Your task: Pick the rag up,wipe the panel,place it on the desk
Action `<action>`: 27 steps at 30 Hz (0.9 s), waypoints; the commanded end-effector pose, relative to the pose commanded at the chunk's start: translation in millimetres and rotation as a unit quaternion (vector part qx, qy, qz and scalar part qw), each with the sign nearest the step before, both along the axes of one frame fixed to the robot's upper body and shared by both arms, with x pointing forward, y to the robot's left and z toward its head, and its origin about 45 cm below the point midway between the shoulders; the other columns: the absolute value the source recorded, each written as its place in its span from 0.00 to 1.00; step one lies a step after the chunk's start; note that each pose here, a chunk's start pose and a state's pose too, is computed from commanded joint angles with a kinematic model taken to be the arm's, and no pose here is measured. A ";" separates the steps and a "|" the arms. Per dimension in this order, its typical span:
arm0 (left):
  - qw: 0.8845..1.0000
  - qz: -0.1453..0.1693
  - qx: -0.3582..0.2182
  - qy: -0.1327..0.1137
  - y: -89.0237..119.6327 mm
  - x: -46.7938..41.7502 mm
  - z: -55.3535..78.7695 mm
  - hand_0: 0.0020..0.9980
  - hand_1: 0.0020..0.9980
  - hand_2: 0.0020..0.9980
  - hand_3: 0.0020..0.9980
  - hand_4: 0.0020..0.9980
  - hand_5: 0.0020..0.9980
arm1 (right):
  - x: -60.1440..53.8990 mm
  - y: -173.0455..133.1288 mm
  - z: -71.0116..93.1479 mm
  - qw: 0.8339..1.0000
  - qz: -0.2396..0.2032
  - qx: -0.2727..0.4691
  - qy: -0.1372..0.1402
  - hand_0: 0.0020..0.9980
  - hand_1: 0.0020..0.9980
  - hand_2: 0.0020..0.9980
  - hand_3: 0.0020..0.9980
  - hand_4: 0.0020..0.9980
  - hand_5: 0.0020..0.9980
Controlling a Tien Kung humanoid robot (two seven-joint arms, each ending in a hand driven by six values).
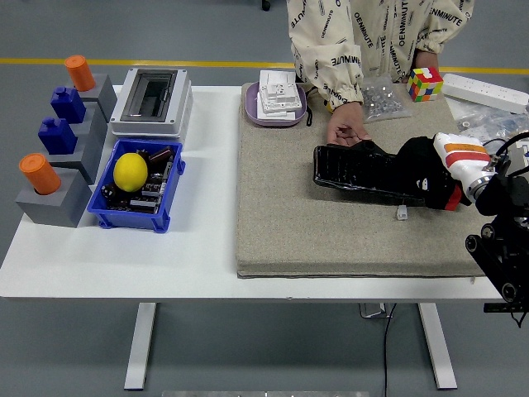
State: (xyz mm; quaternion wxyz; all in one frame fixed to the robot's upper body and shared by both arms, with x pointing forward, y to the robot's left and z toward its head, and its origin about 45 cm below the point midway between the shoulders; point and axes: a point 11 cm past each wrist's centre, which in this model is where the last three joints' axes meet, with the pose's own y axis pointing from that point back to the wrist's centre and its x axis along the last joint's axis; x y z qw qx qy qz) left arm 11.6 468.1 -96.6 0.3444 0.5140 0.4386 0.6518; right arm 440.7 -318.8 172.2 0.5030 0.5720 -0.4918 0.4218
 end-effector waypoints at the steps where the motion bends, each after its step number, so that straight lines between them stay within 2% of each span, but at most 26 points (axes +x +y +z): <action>1: 1.000 0.000 0.000 0.000 0.1 -0.2 0.1 0.64 0.69 0.73 0.56 0.59 0.47 | -0.4 -1.7 -0.4 1.000 -0.002 -0.001 0.001 0.17 0.34 0.44 0.42 0.97 0.08; 11: 1.000 -0.001 0.001 0.004 1.0 -3.1 0.3 0.64 0.69 0.73 0.57 0.59 0.47 | -1.0 -2.0 -1.2 1.000 -0.001 -0.001 0.002 0.17 0.34 0.44 0.42 0.97 0.08; 20: 1.000 -0.002 0.002 0.006 1.6 -4.8 0.4 0.64 0.69 0.73 0.57 0.59 0.47 | 1.1 16.5 -1.5 1.000 0.014 0.008 0.000 0.17 0.34 0.44 0.42 0.97 0.08; 27: 1.000 -0.003 0.003 0.005 2.8 -3.5 1.0 0.64 0.69 0.73 0.57 0.59 0.47 | 7.5 32.7 5.9 0.999 0.024 0.018 -0.010 0.17 0.34 0.44 0.42 0.97 0.08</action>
